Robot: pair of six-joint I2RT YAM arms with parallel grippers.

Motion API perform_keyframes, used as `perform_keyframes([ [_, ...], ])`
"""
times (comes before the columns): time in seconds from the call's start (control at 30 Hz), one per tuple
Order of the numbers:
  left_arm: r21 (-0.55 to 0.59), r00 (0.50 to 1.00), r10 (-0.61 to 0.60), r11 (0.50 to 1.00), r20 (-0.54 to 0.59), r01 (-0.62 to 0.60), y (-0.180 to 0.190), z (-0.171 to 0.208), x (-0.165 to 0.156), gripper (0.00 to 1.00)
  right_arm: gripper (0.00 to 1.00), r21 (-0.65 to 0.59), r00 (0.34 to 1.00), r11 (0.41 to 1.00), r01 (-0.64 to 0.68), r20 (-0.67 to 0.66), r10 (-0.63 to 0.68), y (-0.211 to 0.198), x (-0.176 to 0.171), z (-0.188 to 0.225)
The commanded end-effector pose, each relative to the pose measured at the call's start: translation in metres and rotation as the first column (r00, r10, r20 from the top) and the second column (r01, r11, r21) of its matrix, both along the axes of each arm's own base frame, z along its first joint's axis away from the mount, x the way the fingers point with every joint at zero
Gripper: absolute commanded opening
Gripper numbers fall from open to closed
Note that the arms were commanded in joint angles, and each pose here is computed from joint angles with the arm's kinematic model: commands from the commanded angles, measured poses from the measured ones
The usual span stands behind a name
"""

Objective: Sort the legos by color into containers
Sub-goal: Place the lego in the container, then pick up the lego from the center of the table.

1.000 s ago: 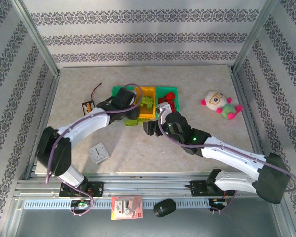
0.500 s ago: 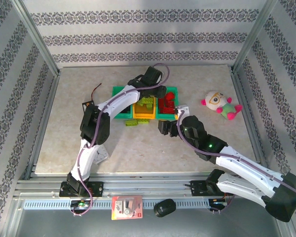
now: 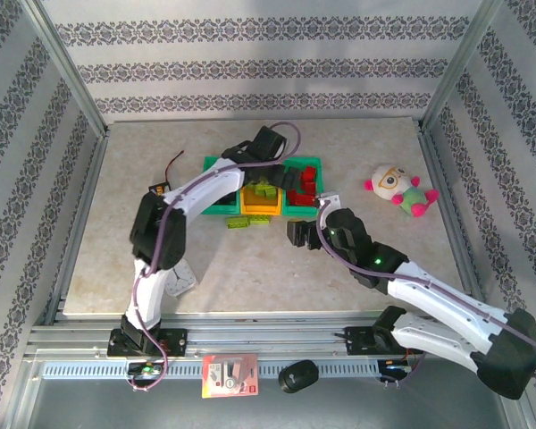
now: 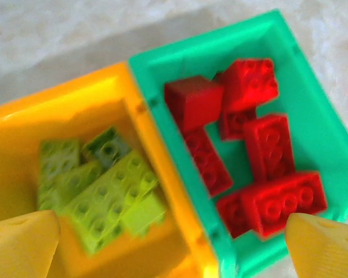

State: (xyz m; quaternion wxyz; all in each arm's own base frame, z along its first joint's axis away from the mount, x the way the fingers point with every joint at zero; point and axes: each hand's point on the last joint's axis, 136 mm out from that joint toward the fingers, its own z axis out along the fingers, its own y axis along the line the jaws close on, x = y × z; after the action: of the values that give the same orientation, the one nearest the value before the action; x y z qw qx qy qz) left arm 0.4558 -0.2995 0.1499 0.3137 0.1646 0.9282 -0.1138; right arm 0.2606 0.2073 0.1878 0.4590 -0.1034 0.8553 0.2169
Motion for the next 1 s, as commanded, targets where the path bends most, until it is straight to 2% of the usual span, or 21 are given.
perform_keyframes([
  [0.0,-0.029,0.989,0.076,0.997,0.127,-0.073,0.025,0.035,-0.016,0.99,0.84,0.018,0.999,0.999,-0.043,0.006,0.043,0.014,0.001,0.001],
  [0.2,-0.017,0.964,0.244,0.97,0.11,-0.243,0.084,0.005,-0.067,1.0,0.84,0.01,0.997,0.998,-0.069,-0.016,0.069,0.027,0.006,-0.009],
  [0.37,-0.065,0.923,0.382,0.923,0.043,-0.379,0.108,-0.026,-0.093,1.0,0.84,0.015,0.995,0.995,-0.097,-0.029,0.097,0.041,0.011,-0.013],
  [0.53,-0.08,0.917,0.398,0.915,0.009,-0.396,0.105,-0.047,-0.092,0.99,0.85,0.014,0.992,0.993,-0.121,-0.033,0.121,0.053,0.012,-0.013],
  [0.97,0.029,0.907,0.416,0.909,-0.068,-0.415,0.098,-0.106,-0.081,1.0,0.85,0.006,0.993,0.994,-0.111,-0.036,0.111,0.05,0.009,-0.017],
])
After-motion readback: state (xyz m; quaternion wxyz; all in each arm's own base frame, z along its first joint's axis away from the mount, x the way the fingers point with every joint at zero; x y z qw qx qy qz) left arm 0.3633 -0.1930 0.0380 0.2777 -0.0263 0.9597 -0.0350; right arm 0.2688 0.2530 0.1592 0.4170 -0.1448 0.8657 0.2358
